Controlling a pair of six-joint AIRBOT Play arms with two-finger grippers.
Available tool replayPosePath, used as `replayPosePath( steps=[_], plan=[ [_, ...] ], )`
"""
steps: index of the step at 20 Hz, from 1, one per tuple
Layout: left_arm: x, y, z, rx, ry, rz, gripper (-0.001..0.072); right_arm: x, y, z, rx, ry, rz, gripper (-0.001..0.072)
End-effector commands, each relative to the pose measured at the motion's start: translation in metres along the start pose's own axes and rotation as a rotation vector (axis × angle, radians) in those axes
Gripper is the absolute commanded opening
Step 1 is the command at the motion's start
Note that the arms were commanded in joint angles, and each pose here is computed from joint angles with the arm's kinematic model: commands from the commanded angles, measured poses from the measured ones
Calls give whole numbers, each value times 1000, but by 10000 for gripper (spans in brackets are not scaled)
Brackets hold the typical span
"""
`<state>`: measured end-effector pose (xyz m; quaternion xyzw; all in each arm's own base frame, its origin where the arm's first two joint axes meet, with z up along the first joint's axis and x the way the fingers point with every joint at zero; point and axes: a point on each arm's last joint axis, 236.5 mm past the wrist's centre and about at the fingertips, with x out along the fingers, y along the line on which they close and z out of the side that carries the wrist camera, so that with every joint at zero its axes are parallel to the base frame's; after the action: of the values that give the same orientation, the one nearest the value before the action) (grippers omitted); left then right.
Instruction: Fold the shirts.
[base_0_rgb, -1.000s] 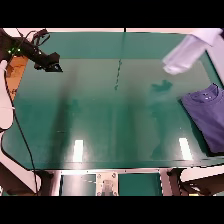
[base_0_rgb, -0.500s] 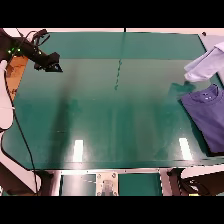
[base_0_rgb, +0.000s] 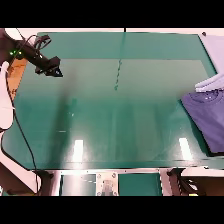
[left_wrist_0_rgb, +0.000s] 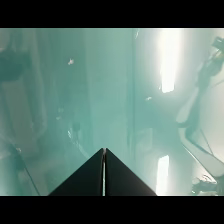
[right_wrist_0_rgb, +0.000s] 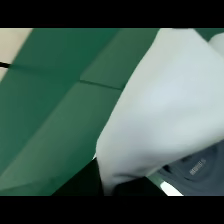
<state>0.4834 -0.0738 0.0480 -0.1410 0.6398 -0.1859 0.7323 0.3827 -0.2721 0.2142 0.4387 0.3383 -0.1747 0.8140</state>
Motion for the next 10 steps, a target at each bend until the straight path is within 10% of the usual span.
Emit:
replayPosePath(
  steps=[1,10],
  plan=[
    [5,2,-7,-11,29,-5,27,-54,-76,-39,93,47,-368,11],
    [5,2,-5,-13,19,-2,27,-81,-204,-142,362,224,-704,12]
  ],
)
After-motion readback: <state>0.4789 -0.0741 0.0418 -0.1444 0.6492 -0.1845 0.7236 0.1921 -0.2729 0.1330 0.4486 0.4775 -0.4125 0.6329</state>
